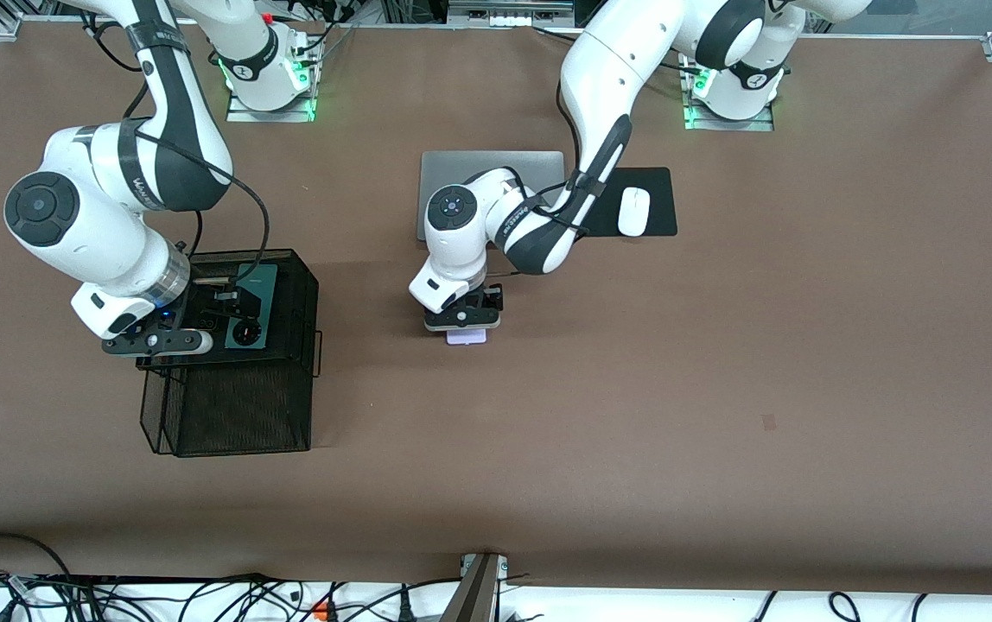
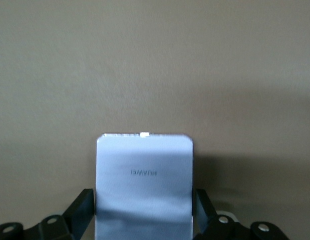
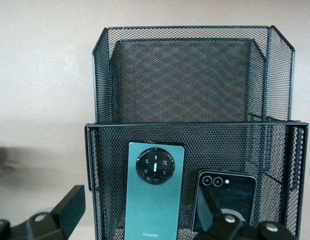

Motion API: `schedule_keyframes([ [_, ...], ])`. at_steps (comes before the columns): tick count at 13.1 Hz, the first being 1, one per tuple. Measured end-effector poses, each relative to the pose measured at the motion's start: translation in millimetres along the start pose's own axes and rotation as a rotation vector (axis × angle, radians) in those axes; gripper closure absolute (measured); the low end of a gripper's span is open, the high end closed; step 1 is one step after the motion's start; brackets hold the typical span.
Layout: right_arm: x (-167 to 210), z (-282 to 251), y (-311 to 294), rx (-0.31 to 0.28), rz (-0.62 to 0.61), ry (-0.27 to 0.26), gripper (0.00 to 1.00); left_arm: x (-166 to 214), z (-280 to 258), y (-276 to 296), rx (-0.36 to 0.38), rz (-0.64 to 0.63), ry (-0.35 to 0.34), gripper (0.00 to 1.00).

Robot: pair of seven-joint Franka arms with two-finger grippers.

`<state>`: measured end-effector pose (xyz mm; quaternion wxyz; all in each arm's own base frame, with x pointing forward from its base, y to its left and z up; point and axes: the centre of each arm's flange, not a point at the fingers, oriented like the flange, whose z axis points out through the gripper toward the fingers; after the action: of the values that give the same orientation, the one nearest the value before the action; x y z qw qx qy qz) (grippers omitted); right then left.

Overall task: Place phones with both arms
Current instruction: 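Set the white Huawei phone down beside the laptop with the left gripper, then grasp the white phone with the right gripper while the left gripper withdraws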

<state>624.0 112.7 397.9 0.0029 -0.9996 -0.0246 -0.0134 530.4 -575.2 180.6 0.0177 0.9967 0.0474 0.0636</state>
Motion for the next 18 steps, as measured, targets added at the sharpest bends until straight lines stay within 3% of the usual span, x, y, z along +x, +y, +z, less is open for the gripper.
schedule_keyframes([
  [2,0,0,0,0.0,0.0,0.0,0.01,11,-7,-3,-0.003,-0.008,0.024,0.0],
  [5,0,-2,-8,0.006,0.009,0.005,0.01,50,-39,-26,0.02,-0.053,0.032,0.0],
  [10,4,-28,-130,0.055,0.148,-0.004,0.01,154,-136,-161,0.117,-0.078,-0.078,0.0],
  [13,-9,12,-237,0.078,0.162,-0.048,0.01,196,-199,-255,0.136,-0.029,-0.154,0.0],
  [18,-42,118,-342,0.064,0.041,-0.004,0.01,237,-269,-398,0.107,0.078,-0.21,0.0],
])
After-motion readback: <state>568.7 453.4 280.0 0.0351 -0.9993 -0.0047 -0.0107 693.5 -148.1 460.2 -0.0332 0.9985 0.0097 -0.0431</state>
